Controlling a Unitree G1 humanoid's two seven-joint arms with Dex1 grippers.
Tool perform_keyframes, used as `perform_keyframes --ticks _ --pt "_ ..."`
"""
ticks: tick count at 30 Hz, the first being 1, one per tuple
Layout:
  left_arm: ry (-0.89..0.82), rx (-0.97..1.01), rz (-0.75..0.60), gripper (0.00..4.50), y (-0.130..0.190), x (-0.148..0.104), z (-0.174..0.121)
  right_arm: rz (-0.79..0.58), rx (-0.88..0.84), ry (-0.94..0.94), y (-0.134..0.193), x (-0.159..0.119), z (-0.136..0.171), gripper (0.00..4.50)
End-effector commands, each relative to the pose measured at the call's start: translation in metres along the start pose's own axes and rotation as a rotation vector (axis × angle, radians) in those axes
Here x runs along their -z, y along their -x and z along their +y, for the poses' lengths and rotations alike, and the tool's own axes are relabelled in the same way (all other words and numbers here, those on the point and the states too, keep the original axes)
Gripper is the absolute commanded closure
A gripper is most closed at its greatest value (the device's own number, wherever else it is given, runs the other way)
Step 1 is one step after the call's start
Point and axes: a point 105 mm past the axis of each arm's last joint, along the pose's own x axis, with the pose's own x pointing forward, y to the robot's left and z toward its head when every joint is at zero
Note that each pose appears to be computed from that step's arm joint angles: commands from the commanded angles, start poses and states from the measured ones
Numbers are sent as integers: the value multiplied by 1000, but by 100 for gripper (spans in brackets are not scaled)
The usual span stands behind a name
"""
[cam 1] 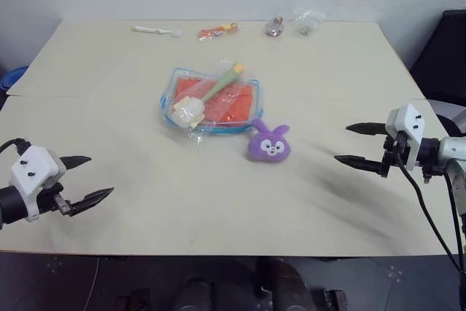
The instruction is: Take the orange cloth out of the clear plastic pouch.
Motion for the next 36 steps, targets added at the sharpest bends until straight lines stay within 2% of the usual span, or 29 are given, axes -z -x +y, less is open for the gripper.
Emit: perform_keyframes --ticks 1,31,36 --pt "-43 1 -12 0 1 -7 2 -18 26 29 7 -7 -5 0" --pt "38 5 -16 0 -4 -7 2 -34 10 -46 6 2 6 0" --pt "151 -6 -210 0 -29 -57 0 -127 -52 -28 -12 -24 31 0"
